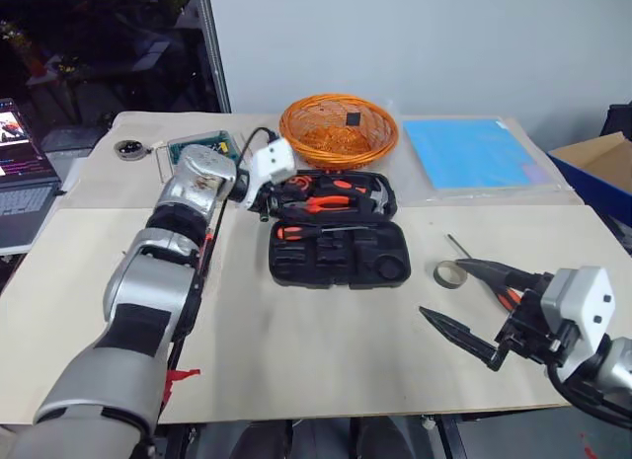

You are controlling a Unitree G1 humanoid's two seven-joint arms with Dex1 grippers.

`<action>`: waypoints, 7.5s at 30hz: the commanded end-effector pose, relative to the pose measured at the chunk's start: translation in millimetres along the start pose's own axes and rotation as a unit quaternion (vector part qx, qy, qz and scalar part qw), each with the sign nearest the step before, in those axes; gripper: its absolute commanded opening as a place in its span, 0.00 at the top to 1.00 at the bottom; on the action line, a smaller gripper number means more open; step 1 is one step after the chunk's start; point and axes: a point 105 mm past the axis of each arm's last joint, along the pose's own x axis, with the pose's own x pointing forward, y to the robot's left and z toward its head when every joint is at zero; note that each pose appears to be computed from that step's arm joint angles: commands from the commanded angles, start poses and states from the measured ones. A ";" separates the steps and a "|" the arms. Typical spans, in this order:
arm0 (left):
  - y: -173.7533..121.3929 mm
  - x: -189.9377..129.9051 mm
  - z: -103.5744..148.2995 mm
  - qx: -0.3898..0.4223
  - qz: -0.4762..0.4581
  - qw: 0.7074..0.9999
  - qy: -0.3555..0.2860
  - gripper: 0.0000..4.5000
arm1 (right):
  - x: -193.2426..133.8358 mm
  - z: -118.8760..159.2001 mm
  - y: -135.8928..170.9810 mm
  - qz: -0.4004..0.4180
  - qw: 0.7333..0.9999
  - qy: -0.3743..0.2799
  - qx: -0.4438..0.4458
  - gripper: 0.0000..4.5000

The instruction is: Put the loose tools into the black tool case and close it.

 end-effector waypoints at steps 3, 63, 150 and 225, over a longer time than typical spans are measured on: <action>-8.8 27.5 -6.8 -0.085 0.128 0.983 -0.100 0.97 | 4.9 4.5 -1.6 -0.016 1.000 -0.016 -0.019 0.00; -111.6 -6.5 -28.3 -0.040 -0.132 0.990 -0.031 0.16 | 25.7 0.7 -2.1 0.005 1.000 -0.015 -0.003 0.00; -158.2 -150.5 -42.4 -0.087 0.056 0.989 -0.109 0.00 | 130.2 -36.2 -59.5 0.269 0.905 0.230 -0.236 0.78; -74.4 -185.4 -99.7 -0.186 0.451 0.872 0.019 0.00 | 94.6 14.4 -3.5 0.148 0.983 -0.110 -0.018 0.57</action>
